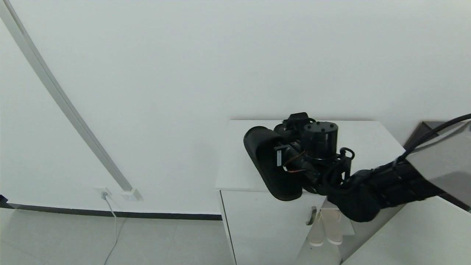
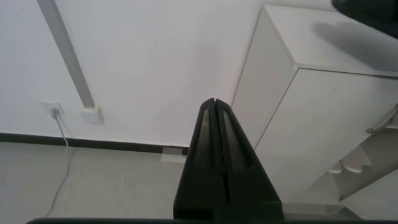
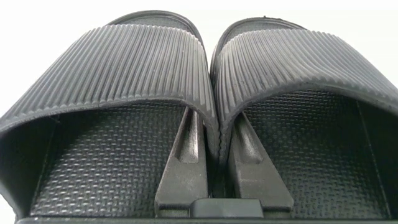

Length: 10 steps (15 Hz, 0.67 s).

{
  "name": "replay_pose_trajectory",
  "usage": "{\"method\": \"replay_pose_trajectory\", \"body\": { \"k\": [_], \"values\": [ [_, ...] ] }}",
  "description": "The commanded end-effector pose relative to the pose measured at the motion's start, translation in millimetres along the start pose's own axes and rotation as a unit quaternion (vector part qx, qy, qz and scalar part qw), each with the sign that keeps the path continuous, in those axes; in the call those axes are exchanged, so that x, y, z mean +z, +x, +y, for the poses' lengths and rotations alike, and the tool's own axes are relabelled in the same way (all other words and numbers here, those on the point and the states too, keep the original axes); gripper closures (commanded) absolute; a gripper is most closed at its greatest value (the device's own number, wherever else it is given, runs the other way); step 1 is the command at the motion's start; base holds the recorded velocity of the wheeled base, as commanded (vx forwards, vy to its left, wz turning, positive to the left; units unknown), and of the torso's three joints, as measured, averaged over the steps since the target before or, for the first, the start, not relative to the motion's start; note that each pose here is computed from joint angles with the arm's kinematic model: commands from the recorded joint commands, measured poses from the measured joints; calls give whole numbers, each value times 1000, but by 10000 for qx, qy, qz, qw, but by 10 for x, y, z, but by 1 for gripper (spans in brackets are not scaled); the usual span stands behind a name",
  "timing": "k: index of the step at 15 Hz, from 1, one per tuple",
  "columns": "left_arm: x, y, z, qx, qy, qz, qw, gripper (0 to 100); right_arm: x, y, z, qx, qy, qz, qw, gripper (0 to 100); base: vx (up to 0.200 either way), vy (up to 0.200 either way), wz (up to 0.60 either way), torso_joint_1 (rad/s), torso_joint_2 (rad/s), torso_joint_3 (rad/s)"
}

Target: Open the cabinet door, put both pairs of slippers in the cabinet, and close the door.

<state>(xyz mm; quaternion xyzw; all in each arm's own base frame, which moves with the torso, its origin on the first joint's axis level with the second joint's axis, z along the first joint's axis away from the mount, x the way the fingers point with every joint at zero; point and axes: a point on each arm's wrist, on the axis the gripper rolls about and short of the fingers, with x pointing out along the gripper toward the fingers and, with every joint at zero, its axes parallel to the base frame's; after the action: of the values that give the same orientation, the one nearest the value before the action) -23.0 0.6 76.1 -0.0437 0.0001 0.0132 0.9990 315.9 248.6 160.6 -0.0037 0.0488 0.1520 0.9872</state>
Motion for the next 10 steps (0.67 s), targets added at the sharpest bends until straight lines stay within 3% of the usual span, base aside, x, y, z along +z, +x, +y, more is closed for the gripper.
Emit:
{"method": "replay_pose_trajectory", "body": {
  "k": [1, 5, 10],
  "values": [
    [0, 0, 0, -1, -8, 1, 10000, 100, 302, -666, -219, 519, 79, -220, 9984, 100, 0, 0, 0, 0, 0, 0],
    [0, 0, 0, 6, -15, 1, 10000, 100, 293, -1318, -257, 1225, 26, -147, 9924, 100, 0, 0, 0, 0, 0, 0],
    [0, 0, 0, -1, -31, 1, 10000, 100, 166, -1411, -174, 1404, -128, 71, 9900, 100, 0, 0, 0, 0, 0, 0]
  ]
}}
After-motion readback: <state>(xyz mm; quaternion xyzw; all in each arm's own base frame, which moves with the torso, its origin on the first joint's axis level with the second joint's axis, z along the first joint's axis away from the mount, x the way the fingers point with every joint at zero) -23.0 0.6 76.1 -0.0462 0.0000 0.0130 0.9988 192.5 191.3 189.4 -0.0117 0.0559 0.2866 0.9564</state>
